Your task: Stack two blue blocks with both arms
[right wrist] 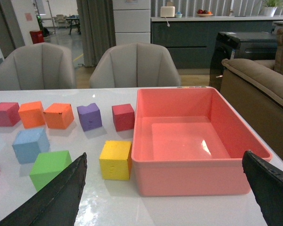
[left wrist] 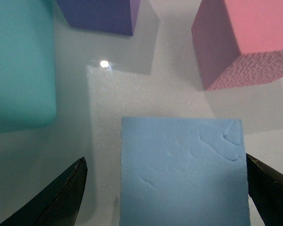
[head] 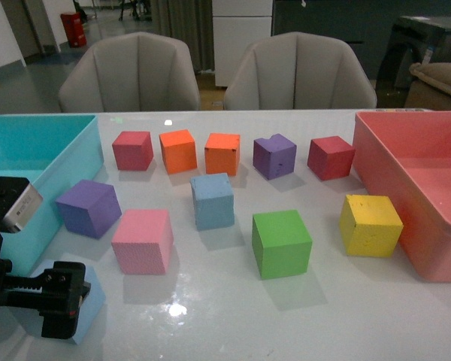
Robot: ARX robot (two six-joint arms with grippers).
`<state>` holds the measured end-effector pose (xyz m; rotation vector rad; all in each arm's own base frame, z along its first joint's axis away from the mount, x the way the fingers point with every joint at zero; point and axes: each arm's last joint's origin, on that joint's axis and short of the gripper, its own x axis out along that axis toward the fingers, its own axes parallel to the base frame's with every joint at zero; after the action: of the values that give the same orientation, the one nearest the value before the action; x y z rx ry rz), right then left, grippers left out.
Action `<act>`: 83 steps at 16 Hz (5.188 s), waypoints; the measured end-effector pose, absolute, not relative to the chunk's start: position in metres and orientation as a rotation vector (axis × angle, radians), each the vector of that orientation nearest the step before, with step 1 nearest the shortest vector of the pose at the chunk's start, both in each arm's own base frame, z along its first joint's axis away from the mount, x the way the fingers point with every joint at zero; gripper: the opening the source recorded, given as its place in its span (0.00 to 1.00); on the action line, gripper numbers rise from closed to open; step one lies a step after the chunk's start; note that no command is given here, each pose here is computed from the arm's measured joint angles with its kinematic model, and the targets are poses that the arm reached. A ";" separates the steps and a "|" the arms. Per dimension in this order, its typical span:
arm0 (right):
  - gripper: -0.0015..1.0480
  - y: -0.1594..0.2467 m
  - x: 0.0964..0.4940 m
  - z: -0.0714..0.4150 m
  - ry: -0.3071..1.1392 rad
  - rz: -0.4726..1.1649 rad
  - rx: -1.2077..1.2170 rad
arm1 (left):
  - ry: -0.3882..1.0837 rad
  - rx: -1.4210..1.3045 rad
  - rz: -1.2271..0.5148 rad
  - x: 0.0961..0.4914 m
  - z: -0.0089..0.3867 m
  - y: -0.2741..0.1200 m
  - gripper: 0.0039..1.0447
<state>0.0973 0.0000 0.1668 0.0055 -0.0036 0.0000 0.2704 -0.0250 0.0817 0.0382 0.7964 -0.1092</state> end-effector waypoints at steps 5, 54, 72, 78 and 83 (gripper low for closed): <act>0.94 0.000 0.097 0.167 -0.004 0.000 0.006 | 0.845 0.029 -0.106 0.275 0.058 -0.027 0.94; 0.94 0.000 0.097 0.167 -0.004 0.000 0.006 | 0.784 0.085 -0.179 0.438 0.116 -0.191 0.63; 0.94 0.000 0.097 0.167 -0.004 0.000 0.006 | 0.004 -0.032 -0.151 0.291 0.290 -0.175 0.76; 0.94 0.000 0.097 0.167 -0.004 0.000 0.006 | 0.025 -0.011 -0.001 0.186 0.216 -0.049 0.01; 0.94 0.000 0.097 0.167 -0.004 0.000 0.006 | 0.010 -0.013 -0.002 0.154 0.192 -0.020 0.01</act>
<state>0.0973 0.0000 0.1668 0.0055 -0.0036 0.0000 0.1543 -0.0204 0.1923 -0.0126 0.0104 -0.0018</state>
